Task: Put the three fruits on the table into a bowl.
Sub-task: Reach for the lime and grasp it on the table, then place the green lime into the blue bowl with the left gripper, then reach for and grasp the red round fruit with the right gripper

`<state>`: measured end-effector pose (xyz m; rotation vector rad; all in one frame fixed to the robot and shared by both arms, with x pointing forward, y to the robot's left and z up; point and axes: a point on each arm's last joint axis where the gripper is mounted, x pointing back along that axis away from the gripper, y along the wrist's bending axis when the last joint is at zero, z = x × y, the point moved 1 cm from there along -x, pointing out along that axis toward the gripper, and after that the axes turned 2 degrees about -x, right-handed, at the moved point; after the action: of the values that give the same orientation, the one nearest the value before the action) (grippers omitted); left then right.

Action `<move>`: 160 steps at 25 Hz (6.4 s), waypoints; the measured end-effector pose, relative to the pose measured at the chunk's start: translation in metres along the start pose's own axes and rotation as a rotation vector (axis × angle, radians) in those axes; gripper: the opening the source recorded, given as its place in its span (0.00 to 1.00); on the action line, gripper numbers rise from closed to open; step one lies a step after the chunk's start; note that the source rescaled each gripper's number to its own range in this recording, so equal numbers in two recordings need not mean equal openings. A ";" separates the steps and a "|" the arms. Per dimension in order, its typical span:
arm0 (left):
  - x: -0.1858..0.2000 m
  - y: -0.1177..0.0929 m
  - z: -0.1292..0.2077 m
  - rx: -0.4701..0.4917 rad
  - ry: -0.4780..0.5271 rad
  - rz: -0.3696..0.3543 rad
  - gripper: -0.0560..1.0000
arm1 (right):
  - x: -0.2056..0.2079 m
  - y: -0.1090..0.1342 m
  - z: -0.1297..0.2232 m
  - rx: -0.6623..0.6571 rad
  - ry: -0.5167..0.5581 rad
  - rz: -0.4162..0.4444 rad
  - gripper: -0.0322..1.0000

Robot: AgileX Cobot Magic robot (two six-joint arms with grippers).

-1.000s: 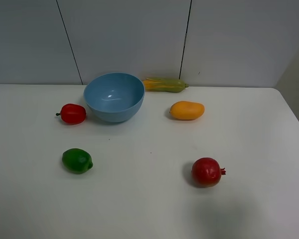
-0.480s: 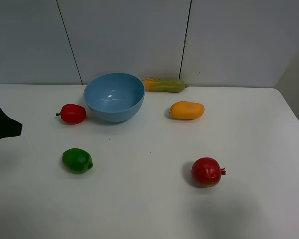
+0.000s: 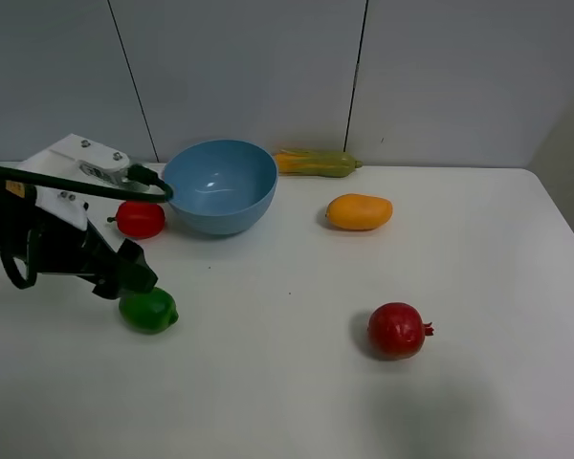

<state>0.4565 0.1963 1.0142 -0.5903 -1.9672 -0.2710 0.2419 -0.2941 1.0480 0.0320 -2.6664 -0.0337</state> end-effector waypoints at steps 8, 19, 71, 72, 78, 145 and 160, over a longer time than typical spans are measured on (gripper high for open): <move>-0.033 -0.017 -0.003 -0.328 0.064 0.031 1.00 | 0.000 0.000 0.000 0.000 0.000 0.000 0.88; -0.081 -0.008 0.000 -0.453 0.161 0.044 1.00 | 0.000 0.000 0.000 0.000 0.000 0.000 0.88; -0.069 0.017 -0.035 -0.269 0.152 -0.015 0.07 | 0.000 0.000 0.000 0.000 0.000 0.000 0.88; -0.058 0.015 -0.047 -0.235 0.126 -0.019 0.07 | 0.000 0.000 0.000 0.000 0.000 0.000 0.88; -0.017 0.010 -0.121 -0.093 -0.053 -0.037 0.07 | 0.000 0.000 0.000 0.000 0.000 0.000 0.88; 0.194 0.028 0.054 0.230 -0.548 -0.454 0.96 | 0.000 0.000 0.000 0.000 0.000 0.000 0.88; 0.165 -0.025 0.180 0.236 -0.743 -0.425 0.96 | 0.000 0.000 0.000 0.000 0.000 0.000 0.88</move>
<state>0.2442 0.3004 1.0809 -0.1013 -2.7938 -0.0709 0.2419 -0.2941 1.0480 0.0320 -2.6664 -0.0337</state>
